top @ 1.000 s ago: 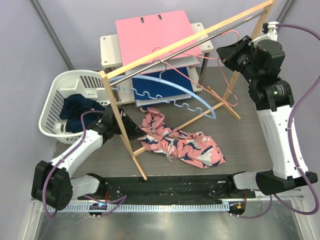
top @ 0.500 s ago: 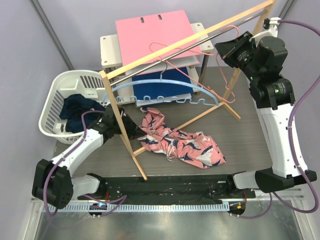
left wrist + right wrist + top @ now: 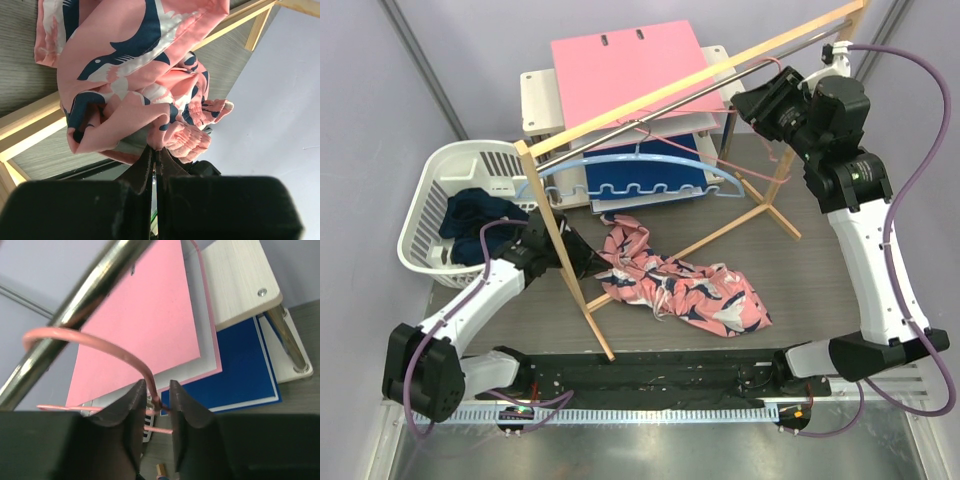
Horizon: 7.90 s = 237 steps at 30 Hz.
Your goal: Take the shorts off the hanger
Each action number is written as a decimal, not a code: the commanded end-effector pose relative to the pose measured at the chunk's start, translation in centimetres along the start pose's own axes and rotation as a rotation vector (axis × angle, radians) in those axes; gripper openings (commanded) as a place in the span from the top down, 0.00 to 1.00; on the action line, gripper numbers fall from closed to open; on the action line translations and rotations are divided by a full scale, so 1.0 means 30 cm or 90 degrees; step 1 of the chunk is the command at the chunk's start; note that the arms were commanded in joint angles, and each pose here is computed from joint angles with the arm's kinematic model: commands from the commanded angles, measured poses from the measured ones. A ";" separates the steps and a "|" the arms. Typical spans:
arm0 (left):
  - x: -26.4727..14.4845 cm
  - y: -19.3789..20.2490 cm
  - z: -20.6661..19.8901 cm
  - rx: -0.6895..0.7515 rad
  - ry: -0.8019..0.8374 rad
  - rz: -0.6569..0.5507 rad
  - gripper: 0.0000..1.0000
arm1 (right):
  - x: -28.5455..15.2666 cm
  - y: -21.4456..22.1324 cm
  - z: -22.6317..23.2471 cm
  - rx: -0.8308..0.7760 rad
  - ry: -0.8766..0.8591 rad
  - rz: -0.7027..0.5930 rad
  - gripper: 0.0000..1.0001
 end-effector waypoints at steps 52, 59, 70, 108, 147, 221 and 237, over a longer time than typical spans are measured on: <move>-0.309 -0.110 -0.024 -0.050 0.093 -0.180 1.00 | -0.371 -0.010 -0.045 -0.111 0.023 -0.070 0.00; -0.360 -0.146 -0.041 -0.046 0.091 -0.213 1.00 | -0.539 0.078 -0.141 -0.114 0.083 -0.091 0.00; -0.462 -0.199 -0.128 -0.029 0.104 -0.278 1.00 | -0.712 0.254 -0.257 -0.031 0.155 -0.066 0.00; -1.644 -0.306 -0.915 0.151 0.492 -1.079 1.00 | -0.540 0.451 -0.240 -0.088 0.082 0.122 0.00; -1.432 -0.749 -1.172 0.177 0.622 -0.921 0.99 | -0.416 0.508 -0.259 -0.060 0.111 0.200 0.01; -0.666 -0.744 -0.001 -0.445 0.002 -0.571 0.00 | -0.464 0.655 -0.129 -0.032 -0.056 0.295 0.01; -0.599 -0.066 -0.065 0.189 0.226 -0.293 0.00 | -0.492 0.733 -0.139 -0.011 -0.070 0.316 0.00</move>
Point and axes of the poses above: each gripper's point midway between its finger pads, its own x axis out along the fingers, its own z axis along the line the jaws close on, y = z × x, the point moved 2 cm from there along -x, back along the fingers, and after that the axes turned 15 degrees about -x, right-handed, at the moved point
